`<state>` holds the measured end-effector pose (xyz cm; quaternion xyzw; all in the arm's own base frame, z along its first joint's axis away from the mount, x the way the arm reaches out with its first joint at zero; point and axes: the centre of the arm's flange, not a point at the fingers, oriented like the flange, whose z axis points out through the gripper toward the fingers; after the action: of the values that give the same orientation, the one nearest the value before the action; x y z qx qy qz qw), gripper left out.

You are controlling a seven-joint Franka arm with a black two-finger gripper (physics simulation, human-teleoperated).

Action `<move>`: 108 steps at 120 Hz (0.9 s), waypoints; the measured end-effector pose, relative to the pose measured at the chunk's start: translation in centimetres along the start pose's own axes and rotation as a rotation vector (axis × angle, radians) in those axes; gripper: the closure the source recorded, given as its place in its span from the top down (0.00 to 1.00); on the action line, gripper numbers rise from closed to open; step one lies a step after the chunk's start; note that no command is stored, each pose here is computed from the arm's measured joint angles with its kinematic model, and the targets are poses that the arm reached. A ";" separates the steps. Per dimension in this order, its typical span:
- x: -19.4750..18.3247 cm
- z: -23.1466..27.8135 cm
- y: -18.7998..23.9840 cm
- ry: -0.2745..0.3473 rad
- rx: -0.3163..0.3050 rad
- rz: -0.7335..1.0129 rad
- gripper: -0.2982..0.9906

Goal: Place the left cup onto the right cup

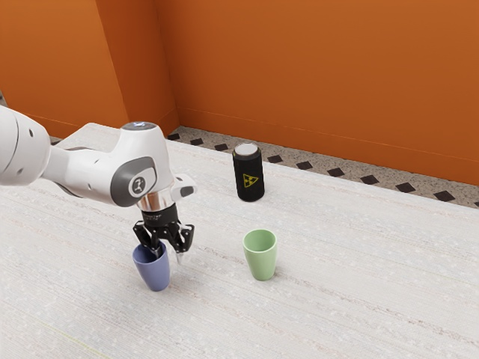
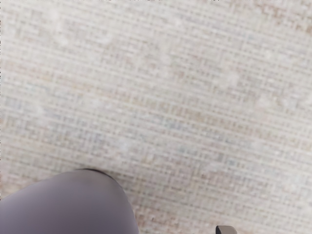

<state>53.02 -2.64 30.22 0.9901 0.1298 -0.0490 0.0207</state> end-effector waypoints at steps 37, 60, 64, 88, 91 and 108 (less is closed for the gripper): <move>0.3 -0.1 -0.9 0.004 0.002 -0.011 0.32; 0.3 -0.1 -0.9 0.006 0.006 -0.006 0.22; 0.3 -0.2 -0.9 0.007 0.007 -0.005 0.21; 0.1 -2.2 -1.0 0.040 -0.002 -0.004 0.18; 0.0 -2.6 -1.0 0.046 -0.004 -0.003 0.18; -0.4 -5.0 -0.8 0.075 -0.010 0.008 0.17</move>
<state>52.88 -1.73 35.25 0.9916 0.1269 -0.0113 0.0209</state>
